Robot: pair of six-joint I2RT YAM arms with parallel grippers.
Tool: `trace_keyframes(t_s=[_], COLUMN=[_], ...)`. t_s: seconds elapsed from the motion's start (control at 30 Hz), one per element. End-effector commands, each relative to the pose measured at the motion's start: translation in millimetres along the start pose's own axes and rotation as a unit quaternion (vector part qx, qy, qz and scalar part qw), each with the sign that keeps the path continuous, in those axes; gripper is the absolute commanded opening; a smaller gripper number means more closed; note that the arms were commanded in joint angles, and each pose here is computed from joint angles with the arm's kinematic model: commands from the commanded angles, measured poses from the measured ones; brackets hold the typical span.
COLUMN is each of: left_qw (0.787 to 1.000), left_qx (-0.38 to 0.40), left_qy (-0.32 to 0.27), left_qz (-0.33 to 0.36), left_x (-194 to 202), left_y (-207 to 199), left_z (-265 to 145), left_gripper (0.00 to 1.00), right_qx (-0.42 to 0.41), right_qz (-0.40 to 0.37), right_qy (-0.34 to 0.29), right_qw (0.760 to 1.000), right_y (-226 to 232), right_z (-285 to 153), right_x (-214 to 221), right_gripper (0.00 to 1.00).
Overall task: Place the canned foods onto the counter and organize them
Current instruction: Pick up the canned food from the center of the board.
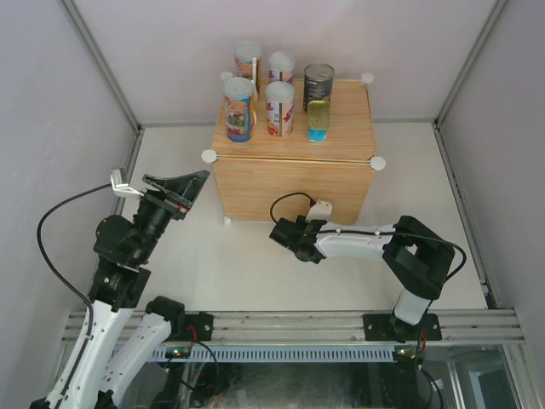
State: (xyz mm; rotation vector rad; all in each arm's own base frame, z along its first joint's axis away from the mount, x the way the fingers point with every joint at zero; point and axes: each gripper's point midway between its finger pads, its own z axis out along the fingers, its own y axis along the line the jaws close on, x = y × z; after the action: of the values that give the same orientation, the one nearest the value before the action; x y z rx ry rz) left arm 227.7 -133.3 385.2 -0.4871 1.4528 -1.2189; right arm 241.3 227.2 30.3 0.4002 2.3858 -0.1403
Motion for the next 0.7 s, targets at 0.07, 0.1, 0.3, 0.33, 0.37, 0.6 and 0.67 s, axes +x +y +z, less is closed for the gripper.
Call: trace_keyframes(t_s=[0.07, 0.1, 0.3, 0.33, 0.37, 0.6, 0.67], left_qw=[1.000, 1.000, 1.000, 1.000, 1.000, 1.000, 1.000], left_qx=[0.003, 0.003, 0.004, 0.005, 0.005, 0.007, 0.010], left_qy=[-0.015, -0.015, -0.015, -0.014, -0.013, -0.015, -0.014], left_qz=[0.017, 0.017, 0.020, 0.020, 0.021, 0.023, 0.023], left_x=[-5.8, -5.7, -5.8, -5.8, -5.6, -6.5, -6.5], left_y=[-0.2, -0.1, -1.6, -2.0, -2.3, -4.2, -5.4], left_z=[-3.8, -4.3, -6.3, -6.6, -6.8, -9.4, -9.0], left_gripper=[1.00, 1.00, 1.00, 1.00, 1.00, 1.00, 1.00], right_qx=[-0.031, -0.035, -0.082, -0.095, -0.106, -0.170, -0.188], right_qz=[-0.005, -0.010, -0.044, -0.051, -0.057, -0.084, -0.083], right_qy=[-0.018, -0.018, -0.024, -0.024, -0.026, -0.017, -0.006], right_qw=[0.999, 0.999, 0.995, 0.994, 0.992, 0.982, 0.979], right_y=[8.9, 10.5, 24.2, 27.7, 30.5, 42.0, 44.2], right_z=[-15.2, -17.5, -41.2, -47.0, -52.4, -81.4, -86.1], right_x=[-11.1, -10.3, -7.8, -7.4, -8.5, -7.3, -4.8], right_gripper=[0.38, 0.32, 0.01, 0.00, 0.00, 0.00, 0.00])
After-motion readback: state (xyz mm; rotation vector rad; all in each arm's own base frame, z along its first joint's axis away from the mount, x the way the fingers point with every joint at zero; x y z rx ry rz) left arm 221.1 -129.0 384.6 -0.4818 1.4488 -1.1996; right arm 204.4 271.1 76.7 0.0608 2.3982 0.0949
